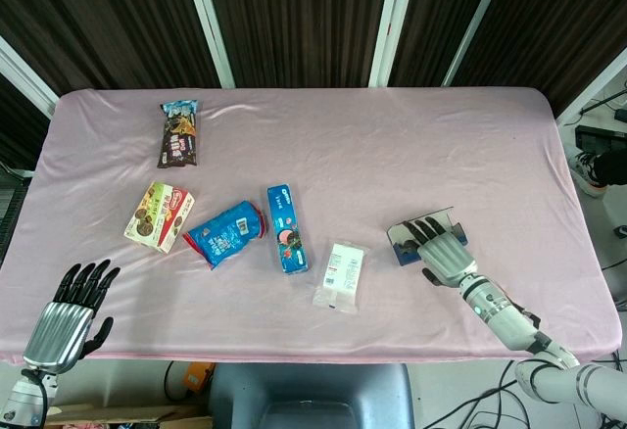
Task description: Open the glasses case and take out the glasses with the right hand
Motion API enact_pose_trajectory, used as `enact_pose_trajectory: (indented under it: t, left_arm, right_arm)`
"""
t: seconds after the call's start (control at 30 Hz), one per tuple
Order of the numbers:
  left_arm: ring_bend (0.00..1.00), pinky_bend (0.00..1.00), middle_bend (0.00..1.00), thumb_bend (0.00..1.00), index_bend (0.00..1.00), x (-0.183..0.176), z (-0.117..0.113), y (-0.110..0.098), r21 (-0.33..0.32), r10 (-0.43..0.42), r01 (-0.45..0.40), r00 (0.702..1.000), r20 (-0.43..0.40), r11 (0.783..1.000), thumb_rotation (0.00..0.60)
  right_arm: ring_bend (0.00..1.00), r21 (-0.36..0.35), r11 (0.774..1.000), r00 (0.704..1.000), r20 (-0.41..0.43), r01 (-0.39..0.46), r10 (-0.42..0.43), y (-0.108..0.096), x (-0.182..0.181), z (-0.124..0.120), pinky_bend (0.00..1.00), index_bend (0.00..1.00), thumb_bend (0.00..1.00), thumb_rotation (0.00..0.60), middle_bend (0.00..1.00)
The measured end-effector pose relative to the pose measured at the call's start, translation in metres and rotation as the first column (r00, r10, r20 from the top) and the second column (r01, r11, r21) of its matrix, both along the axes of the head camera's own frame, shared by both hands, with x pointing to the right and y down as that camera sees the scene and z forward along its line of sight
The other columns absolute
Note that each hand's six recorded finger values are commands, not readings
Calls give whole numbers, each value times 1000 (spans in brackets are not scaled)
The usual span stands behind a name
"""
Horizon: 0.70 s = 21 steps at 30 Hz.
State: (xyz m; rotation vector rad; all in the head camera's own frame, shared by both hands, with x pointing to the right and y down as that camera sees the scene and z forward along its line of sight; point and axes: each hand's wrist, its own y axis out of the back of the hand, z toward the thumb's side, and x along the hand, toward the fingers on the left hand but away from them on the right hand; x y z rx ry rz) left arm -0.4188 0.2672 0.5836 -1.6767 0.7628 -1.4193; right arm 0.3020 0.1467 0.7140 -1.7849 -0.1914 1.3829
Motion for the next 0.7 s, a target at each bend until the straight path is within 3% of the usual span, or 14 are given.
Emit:
enact_pose_trajectory:
  t: [0.2,0.4,0.7]
  left_arm:
    - [0,0,0,391,0,-1,-1,0,4,-2,2,1000,-2,1000,600]
    - [0,0,0,389,0,-1,-3,1,6,-1,1,1000,-5,1000,600]
    - [0,0,0,390,0,1,-2,3,4,8,-8,1000,-2,1000,600]
  right_arm:
    - [0,-2,998,998,2,62,-62,15,-6,-4,0,390,527,600,0]
    - [0,13,989,989,-9,151,-150,43,0,-18,0,392,527,600,0]
    - [0,35,976,976,-53,213,-211,80,39,-46,0,397,527,600,0]
